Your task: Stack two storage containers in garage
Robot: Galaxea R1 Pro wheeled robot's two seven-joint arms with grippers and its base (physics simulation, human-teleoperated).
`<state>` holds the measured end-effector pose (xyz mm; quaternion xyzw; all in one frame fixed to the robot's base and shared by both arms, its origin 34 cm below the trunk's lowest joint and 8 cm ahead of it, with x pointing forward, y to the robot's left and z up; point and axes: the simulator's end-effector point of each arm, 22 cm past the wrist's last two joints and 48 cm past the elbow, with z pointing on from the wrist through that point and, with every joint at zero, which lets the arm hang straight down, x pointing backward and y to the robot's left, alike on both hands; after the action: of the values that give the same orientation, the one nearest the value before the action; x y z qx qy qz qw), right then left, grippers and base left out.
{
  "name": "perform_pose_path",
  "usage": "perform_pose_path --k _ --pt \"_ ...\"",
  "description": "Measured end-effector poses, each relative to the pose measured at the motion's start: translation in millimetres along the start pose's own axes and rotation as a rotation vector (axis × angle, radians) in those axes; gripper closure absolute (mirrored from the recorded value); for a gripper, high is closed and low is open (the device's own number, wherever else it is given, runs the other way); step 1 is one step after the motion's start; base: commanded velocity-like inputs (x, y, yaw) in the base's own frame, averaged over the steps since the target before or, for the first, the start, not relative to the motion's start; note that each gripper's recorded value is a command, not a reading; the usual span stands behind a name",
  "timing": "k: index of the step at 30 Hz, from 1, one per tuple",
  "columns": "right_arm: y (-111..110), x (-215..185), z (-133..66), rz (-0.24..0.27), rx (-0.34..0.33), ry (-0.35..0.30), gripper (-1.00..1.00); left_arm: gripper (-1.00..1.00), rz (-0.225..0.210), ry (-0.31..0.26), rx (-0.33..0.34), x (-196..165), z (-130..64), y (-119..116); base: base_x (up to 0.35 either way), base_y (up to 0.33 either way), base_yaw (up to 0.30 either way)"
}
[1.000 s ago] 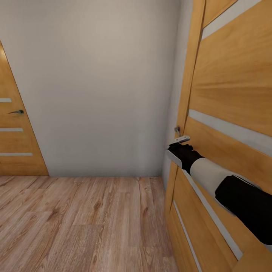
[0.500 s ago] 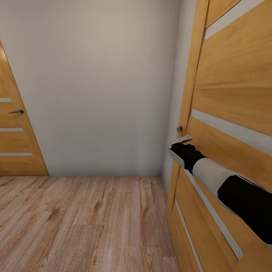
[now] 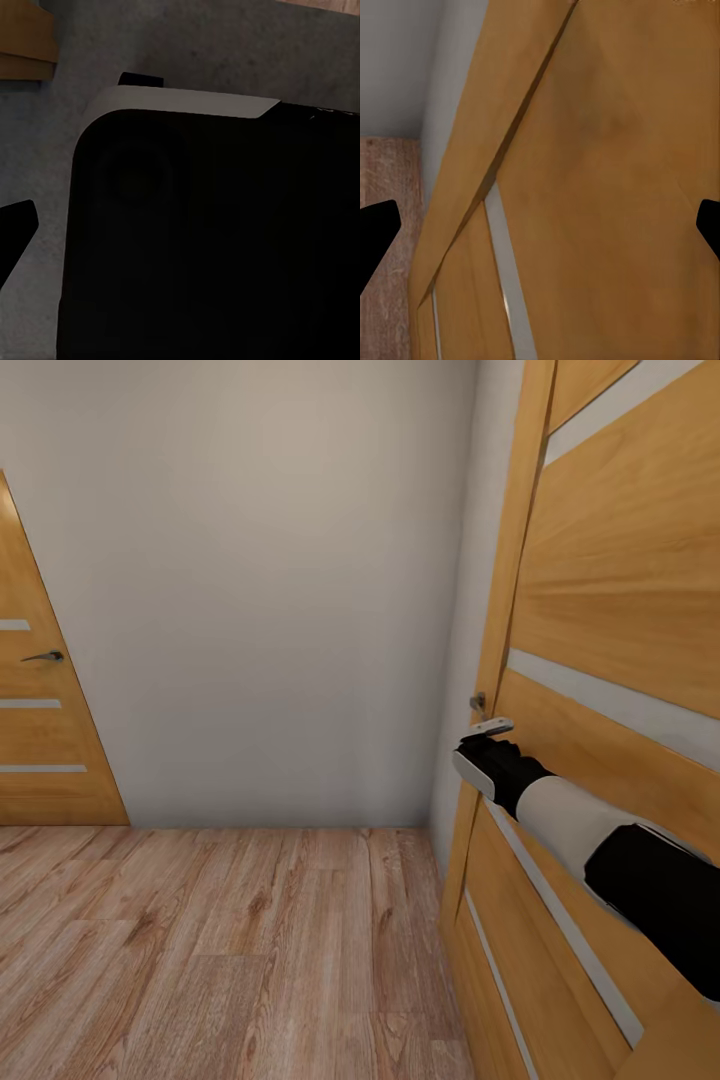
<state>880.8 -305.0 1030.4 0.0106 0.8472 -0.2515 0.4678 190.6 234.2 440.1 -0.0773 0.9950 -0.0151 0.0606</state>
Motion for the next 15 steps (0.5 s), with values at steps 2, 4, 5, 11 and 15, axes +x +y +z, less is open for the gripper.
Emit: perform_pose_path --k 2,4,5,11,15 --pt "0.0 0.1 0.0 -0.002 0.000 0.000 -1.00 -1.00 0.000 0.000 0.000 -0.1 0.0 0.0 0.000 0.000 0.000" --pt "0.0 0.1 0.0 -0.002 0.000 0.000 -1.00 -1.00 0.000 0.000 0.000 0.1 0.0 -0.1 0.000 0.000 0.000" --pt "0.0 0.1 0.0 -0.002 0.000 0.000 -1.00 -1.00 0.000 0.000 0.000 0.0 0.0 0.1 0.000 0.000 0.000" --pt "1.2 4.6 0.7 -0.021 0.013 0.010 -1.00 -1.00 0.000 0.000 -0.001 -0.2 0.0 0.4 0.000 0.000 0.000" --pt "50.1 -3.6 -21.3 -0.046 -0.044 -0.002 -1.00 -1.00 0.000 0.000 -0.002 -0.1 0.0 1.0 0.000 0.000 0.000"
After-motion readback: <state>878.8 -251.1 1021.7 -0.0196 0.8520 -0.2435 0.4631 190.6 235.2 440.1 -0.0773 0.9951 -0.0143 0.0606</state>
